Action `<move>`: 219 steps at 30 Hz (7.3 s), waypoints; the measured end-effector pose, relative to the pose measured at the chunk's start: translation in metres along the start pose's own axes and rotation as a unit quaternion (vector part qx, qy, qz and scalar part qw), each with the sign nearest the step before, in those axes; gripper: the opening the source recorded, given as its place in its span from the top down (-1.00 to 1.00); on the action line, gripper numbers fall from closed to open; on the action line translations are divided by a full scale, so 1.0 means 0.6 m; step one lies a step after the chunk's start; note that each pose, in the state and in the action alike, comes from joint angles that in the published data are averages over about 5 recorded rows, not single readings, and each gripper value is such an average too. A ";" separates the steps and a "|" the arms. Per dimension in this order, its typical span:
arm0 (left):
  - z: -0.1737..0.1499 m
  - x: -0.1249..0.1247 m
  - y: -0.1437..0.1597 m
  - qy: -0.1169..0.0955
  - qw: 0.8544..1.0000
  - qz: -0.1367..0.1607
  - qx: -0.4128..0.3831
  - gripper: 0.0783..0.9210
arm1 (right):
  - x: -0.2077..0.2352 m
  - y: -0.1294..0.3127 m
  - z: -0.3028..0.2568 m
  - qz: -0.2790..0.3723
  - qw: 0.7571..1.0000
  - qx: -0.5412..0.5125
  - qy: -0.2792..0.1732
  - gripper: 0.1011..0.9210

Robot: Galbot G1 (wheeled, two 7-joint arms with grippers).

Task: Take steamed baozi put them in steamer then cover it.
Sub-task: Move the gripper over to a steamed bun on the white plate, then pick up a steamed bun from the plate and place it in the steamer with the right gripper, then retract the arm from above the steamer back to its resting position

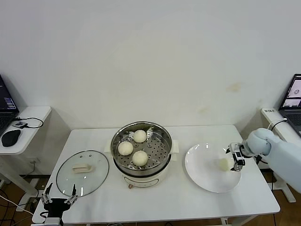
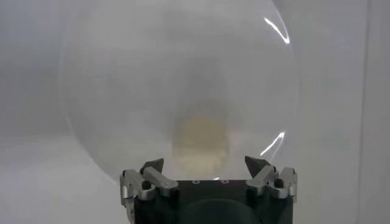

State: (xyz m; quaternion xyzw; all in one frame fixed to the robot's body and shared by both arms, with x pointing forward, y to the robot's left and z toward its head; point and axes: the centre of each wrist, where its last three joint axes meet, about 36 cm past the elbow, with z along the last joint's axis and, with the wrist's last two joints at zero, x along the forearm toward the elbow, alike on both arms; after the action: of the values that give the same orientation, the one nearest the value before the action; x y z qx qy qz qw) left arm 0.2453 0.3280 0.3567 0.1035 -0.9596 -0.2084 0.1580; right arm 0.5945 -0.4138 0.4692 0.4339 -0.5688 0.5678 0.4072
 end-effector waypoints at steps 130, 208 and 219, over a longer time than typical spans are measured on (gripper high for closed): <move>0.002 -0.018 -0.006 -0.026 1.000 0.008 0.006 -0.77 | 0.123 -0.006 -0.383 0.210 0.892 -0.098 -0.388 -0.76; 0.088 -0.314 0.028 -0.129 0.810 0.024 -0.572 -0.24 | -0.096 0.698 -0.056 0.514 0.565 -0.612 -0.206 -0.76; 0.105 -0.319 0.020 -0.123 0.816 0.025 -0.564 0.52 | -0.099 0.699 -0.059 0.510 0.567 -0.613 -0.207 -0.76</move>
State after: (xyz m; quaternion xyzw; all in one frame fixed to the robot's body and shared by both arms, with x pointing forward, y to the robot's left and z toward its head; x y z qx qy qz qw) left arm 0.3995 0.4125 0.2578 -0.0542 -0.6873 -0.7204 0.0749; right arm 0.2101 -0.3853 0.2906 -0.1759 -0.9761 0.0912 0.0889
